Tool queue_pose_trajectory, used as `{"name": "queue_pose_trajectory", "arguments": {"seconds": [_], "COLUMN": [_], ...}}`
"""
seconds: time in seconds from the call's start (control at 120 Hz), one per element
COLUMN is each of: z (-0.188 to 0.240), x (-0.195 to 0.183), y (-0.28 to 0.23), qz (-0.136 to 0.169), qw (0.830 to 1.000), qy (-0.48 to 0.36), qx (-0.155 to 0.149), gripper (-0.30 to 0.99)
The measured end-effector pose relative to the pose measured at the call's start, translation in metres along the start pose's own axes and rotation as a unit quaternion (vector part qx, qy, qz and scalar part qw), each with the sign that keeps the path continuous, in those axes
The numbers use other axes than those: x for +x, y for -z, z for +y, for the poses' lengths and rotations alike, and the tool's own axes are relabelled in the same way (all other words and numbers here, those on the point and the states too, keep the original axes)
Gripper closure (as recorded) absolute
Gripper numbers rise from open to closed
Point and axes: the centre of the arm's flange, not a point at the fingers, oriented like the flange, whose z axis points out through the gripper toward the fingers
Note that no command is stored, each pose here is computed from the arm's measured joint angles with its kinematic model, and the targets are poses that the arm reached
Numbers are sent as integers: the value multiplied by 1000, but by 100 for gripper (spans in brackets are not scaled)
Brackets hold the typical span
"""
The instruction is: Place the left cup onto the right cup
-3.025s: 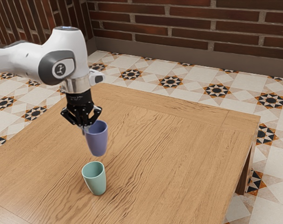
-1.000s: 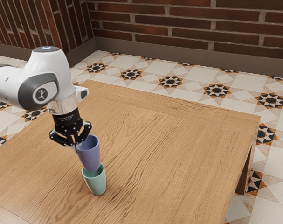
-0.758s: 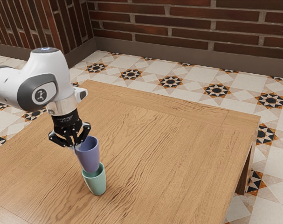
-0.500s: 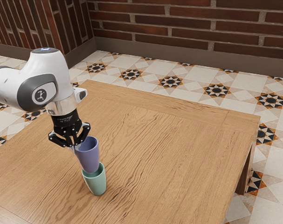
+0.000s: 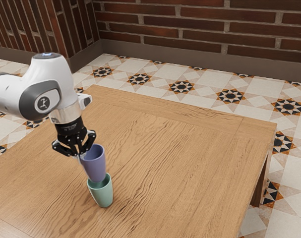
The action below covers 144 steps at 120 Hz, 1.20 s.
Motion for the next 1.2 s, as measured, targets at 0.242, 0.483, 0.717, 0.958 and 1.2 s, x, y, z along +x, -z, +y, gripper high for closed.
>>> {"name": "queue_pose_trajectory", "arguments": {"seconds": [0.242, 0.483, 0.717, 0.958, 1.2], "z": [-2, -3, -3, 0, 3], "x": [0, -1, -1, -3, -8], "y": [-5, -9, -10, -10, -10], "qz": [-7, -9, -7, -5, -3], "qw": [1000, 1000, 1000, 1000, 1000], "qy": [4, 4, 4, 0, -8], "qx": [-2, -1, -3, -5, -4], "gripper": [79, 79, 79, 54, 18]}}
